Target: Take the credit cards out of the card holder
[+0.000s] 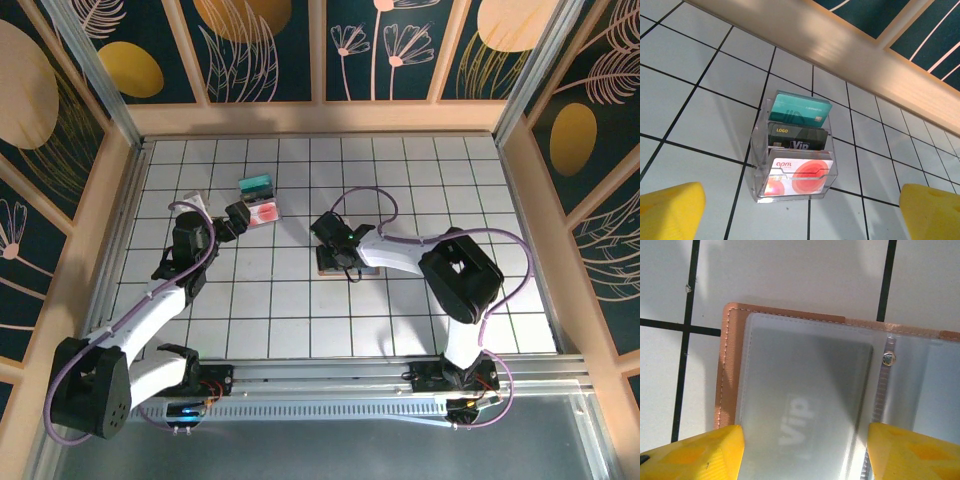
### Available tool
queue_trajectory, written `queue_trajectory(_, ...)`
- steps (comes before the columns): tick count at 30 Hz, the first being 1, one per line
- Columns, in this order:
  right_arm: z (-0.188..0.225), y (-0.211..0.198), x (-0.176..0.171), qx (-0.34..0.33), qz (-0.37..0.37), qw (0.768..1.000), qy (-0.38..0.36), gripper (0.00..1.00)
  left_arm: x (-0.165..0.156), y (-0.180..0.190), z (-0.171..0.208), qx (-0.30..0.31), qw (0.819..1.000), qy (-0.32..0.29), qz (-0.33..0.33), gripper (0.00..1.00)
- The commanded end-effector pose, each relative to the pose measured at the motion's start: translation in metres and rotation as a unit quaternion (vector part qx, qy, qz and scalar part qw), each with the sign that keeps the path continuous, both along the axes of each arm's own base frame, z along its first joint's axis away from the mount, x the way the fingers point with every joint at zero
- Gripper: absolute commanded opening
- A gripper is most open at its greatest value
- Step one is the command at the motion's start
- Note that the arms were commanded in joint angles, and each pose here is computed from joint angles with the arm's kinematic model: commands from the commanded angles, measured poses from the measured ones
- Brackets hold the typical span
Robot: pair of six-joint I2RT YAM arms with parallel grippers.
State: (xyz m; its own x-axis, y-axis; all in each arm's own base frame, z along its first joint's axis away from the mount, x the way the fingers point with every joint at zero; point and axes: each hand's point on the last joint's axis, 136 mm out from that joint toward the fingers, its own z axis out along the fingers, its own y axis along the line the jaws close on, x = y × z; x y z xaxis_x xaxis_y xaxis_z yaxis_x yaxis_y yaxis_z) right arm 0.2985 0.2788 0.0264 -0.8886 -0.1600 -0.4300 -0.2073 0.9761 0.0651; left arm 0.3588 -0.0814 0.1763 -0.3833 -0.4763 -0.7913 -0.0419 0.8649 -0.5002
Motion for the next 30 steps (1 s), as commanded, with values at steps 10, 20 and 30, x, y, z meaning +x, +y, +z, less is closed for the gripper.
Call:
queue_trajectory(10,-0.022,0.027,-0.022,0.045,0.051,0.996,0.061,0.5,0.004,-0.002,0.015,-0.002,1.0,-0.025,-0.002,0.99)
queue_trajectory(20,-0.011,0.017,-0.019,-0.006,0.061,0.997,0.039,0.41,0.002,-0.003,0.018,0.0,1.0,-0.031,-0.006,0.99)
queue_trajectory(30,0.017,0.017,-0.007,-0.035,0.056,0.998,-0.006,0.51,0.004,-0.002,0.026,0.003,0.999,-0.039,-0.004,0.99)
